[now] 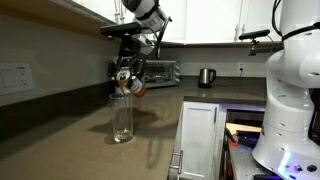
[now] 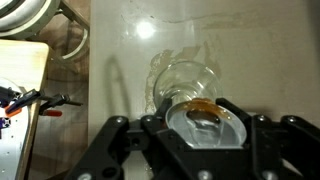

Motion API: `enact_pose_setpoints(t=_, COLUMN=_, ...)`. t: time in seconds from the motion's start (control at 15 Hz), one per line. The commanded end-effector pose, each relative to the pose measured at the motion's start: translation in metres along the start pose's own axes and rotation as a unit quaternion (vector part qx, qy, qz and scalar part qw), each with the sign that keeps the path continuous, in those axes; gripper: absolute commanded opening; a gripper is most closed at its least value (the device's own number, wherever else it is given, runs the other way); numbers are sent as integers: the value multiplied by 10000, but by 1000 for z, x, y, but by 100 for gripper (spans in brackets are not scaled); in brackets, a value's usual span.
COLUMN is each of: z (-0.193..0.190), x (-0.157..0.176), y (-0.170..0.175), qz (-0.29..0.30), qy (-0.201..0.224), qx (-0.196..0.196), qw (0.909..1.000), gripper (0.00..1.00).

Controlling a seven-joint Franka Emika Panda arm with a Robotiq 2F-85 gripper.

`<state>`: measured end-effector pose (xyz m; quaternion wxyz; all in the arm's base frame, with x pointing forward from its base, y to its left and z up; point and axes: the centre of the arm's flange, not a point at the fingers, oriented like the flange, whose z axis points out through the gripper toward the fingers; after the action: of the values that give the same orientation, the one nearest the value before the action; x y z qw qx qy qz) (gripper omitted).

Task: Pour the contents from the can into the glass cup then put the can on the table

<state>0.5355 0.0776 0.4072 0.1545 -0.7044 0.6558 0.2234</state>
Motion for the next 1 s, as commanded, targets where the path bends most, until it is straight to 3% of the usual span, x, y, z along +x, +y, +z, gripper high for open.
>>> enact_pose_setpoints(t=0.0, z=-3, x=-27, y=-1, qz=168, qy=340, qx=-1, qw=9993, gripper=25)
enact_pose_setpoints(t=0.33, z=2, x=-46, y=2, qz=339, qy=711, qx=-60, qw=9969, gripper=25)
enact_pose_setpoints(t=0.93, z=2, x=-49, y=7, qz=674, qy=1257, qx=-101, qw=9897, gripper=25)
